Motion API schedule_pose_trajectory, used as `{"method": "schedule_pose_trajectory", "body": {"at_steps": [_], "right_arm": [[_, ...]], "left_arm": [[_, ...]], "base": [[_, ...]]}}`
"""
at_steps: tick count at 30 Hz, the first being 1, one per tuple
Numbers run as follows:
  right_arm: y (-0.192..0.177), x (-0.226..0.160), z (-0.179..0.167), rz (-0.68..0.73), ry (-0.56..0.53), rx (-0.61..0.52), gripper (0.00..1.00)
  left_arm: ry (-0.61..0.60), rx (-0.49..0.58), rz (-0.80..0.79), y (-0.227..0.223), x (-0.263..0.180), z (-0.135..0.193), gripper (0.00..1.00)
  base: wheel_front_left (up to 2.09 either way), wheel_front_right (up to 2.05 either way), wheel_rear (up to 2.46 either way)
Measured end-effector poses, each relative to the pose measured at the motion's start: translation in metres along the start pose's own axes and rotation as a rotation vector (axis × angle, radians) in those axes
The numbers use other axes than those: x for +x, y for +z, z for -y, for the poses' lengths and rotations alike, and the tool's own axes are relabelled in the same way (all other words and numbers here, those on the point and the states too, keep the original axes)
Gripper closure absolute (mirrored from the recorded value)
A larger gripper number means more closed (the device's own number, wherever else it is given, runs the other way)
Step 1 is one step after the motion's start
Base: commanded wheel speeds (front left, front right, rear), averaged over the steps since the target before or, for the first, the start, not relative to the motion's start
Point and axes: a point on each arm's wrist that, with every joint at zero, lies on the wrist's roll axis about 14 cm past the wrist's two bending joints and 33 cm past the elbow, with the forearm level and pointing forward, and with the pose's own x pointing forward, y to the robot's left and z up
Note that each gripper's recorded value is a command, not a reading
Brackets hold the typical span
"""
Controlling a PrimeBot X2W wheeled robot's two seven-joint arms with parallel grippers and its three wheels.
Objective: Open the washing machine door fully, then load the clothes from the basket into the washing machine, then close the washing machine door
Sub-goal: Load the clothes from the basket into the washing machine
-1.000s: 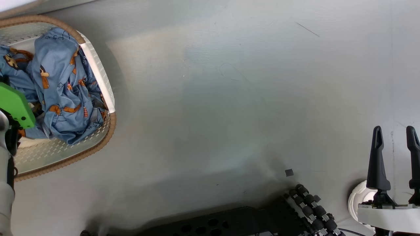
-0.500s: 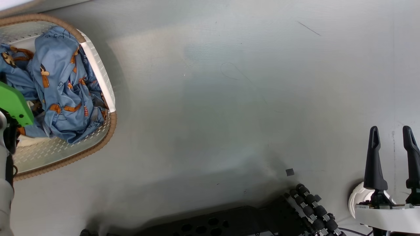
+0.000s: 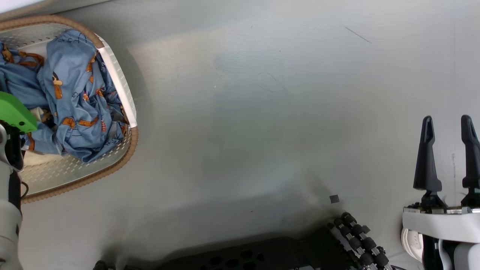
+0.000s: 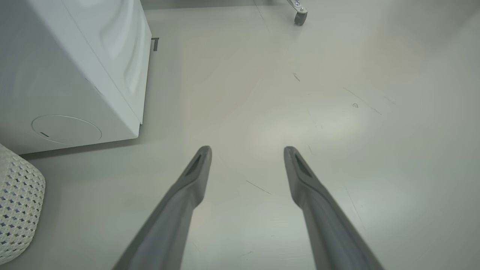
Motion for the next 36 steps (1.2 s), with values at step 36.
{"method": "schedule_pose_trajectory", "body": {"at_steps": [36], "right_arm": [[0.08, -0.006, -0.026, 0.246, 0.121, 0.056, 0.0]], "left_arm": [[0.001, -0.263, 0.438, 0.102, -0.161, 0.008, 1.0]], "base": [[0.0, 0.0, 0.0]]}}
